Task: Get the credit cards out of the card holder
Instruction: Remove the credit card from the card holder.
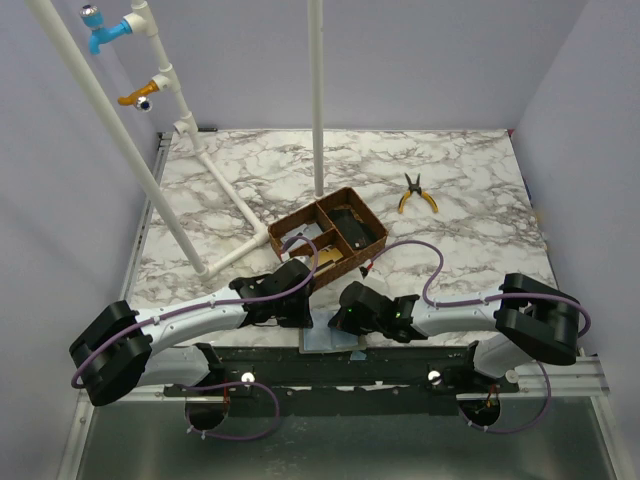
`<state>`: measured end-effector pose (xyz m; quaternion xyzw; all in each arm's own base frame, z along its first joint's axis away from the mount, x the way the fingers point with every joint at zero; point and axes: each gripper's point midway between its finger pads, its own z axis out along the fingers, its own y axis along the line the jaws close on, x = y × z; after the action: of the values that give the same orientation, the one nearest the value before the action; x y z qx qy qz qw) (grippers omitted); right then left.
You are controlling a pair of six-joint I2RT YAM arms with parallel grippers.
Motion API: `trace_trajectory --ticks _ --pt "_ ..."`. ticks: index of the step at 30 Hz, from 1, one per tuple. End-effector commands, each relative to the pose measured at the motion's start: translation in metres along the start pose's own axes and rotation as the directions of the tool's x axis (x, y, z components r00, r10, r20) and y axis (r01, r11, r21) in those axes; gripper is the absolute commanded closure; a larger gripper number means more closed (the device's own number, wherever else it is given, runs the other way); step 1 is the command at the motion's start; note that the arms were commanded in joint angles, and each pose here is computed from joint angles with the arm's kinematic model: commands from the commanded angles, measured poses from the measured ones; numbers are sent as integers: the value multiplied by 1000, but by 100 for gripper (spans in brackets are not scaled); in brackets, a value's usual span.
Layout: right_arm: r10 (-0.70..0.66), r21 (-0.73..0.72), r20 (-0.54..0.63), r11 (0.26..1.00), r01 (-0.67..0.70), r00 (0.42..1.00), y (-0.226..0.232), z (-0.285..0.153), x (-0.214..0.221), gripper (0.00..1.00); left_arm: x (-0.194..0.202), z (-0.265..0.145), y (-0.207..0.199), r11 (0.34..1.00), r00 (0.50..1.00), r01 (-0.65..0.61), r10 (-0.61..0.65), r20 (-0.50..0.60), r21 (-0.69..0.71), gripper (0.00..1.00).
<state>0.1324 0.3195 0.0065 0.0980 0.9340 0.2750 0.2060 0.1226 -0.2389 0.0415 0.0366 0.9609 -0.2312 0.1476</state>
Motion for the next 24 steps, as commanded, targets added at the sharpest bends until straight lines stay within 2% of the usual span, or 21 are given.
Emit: trace_trajectory --ticks 1,24 --pt "-99 366 -165 918 154 981 -125 -7 38 99 -3 -1 4 1000 1000 -6 6 23 -16 91" --pt "-105 360 -174 918 163 979 -124 -4 40 99 4 14 -5 1000 999 -22 22 -29 18 91"
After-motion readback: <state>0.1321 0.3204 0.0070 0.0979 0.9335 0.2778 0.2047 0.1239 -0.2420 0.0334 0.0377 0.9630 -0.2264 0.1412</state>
